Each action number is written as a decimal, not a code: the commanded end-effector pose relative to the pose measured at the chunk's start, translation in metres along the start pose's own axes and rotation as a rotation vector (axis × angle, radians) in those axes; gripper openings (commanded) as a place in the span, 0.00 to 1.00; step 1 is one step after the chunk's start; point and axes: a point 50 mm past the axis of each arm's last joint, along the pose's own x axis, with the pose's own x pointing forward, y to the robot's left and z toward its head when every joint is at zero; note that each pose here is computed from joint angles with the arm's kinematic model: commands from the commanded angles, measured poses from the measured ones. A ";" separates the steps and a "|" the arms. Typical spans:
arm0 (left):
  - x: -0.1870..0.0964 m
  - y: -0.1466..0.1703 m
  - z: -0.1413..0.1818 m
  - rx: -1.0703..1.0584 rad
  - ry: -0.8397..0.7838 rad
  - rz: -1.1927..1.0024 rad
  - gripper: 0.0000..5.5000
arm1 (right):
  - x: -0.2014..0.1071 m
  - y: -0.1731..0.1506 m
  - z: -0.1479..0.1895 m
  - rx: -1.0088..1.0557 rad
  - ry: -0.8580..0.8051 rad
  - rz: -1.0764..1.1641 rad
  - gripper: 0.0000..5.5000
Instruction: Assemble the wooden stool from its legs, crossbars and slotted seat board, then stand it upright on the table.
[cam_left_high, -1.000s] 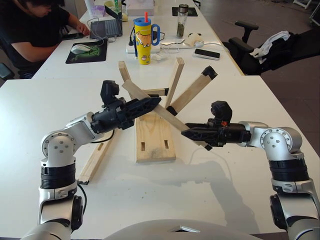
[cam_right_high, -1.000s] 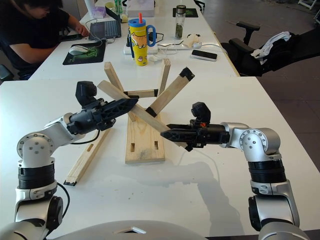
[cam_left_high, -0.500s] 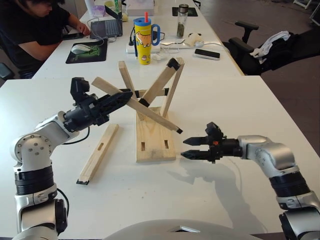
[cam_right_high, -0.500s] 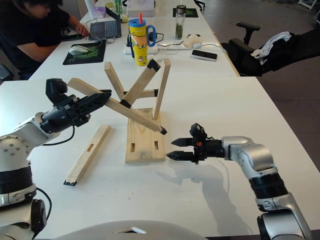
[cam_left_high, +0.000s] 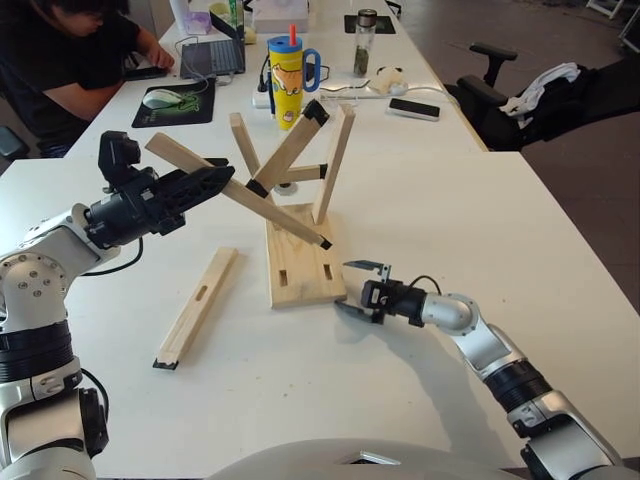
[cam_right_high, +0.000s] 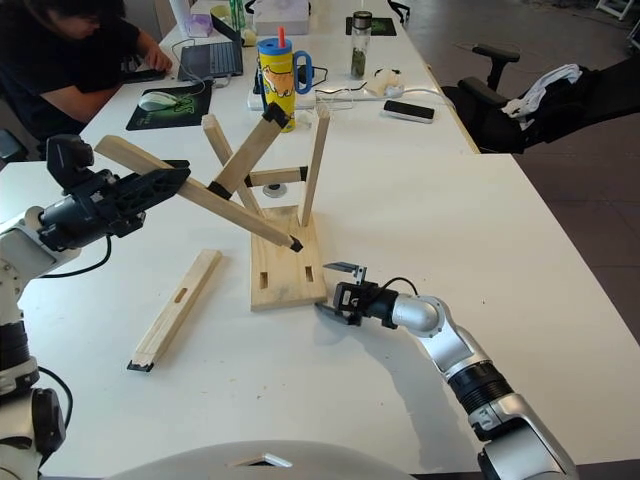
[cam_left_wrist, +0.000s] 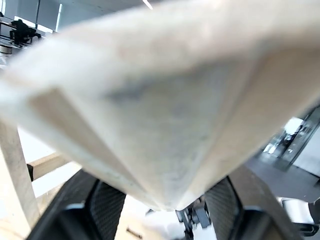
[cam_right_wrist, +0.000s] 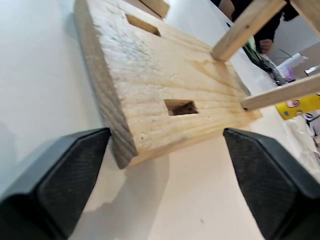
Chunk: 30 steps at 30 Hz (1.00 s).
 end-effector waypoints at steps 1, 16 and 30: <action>0.001 0.001 0.001 0.085 0.027 0.034 0.38 | -0.008 -0.016 -0.003 -0.023 -0.003 -0.030 0.76; 0.016 0.010 -0.009 0.364 0.254 0.037 0.38 | 0.033 -0.011 0.028 0.910 -0.121 -0.395 0.60; 0.025 0.016 -0.023 0.365 0.373 -0.040 0.38 | 0.064 0.010 0.026 0.997 -0.007 -0.473 0.60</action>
